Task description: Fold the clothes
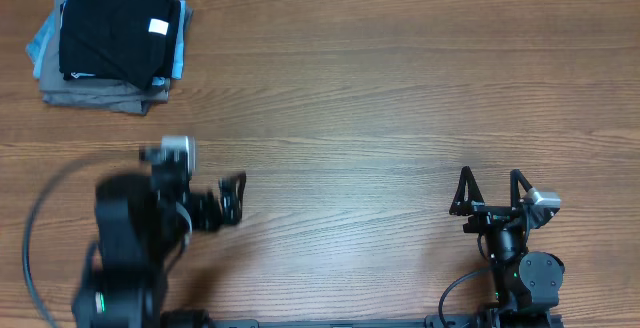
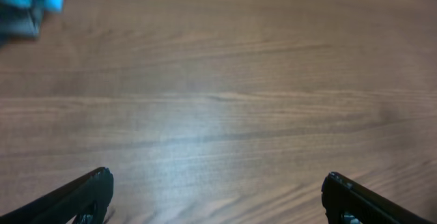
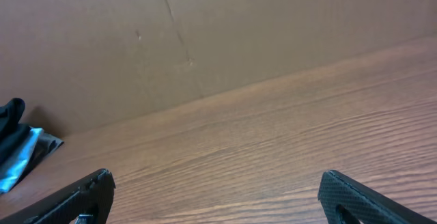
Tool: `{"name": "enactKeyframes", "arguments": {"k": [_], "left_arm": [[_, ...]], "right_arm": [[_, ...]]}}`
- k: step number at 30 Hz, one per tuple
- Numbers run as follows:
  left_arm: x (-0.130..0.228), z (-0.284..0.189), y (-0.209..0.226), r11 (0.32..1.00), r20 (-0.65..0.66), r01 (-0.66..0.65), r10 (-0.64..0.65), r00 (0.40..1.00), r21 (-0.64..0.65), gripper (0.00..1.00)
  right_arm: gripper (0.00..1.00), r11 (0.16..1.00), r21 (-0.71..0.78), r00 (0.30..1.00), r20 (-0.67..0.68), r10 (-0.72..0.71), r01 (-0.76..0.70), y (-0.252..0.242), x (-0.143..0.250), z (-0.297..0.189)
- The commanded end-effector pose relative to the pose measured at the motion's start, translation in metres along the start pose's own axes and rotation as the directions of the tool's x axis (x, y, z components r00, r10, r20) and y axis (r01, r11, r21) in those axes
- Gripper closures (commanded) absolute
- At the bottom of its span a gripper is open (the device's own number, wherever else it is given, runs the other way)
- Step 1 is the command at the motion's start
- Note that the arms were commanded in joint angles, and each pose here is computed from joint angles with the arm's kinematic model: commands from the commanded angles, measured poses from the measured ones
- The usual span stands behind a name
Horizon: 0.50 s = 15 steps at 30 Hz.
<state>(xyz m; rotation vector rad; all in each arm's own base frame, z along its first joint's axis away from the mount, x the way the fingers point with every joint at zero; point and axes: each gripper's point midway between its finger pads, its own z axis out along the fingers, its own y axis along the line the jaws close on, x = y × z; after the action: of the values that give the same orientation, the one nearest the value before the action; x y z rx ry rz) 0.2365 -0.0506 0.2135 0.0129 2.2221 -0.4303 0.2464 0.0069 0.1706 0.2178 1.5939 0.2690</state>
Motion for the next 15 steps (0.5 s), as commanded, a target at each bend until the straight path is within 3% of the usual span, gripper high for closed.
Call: {"name": "enactKeyframes", "arguments": {"k": [1,7,15], "left_arm": [[0.024,-0.008,0.003,0.999,0.076,-0.031,0.032,0.997,-0.01,0.0],[0.021,-0.031,0.004,0.997,0.237,-0.062,0.072,0.969,-0.047,0.0],[0.003,-0.02,0.012,0.991,0.444,-0.112,0.132,0.886,-0.072,0.0]], "right_arm": [[0.0,1.0,0.007,1.0,0.009,-0.003,0.003,-0.002,0.0,0.0],[0.0,1.0,0.007,1.0,0.01,-0.004,0.003,-0.002,0.0,0.0],[0.0,1.0,0.007,1.0,0.01,-0.004,0.003,-0.002,0.0,0.0]]}}
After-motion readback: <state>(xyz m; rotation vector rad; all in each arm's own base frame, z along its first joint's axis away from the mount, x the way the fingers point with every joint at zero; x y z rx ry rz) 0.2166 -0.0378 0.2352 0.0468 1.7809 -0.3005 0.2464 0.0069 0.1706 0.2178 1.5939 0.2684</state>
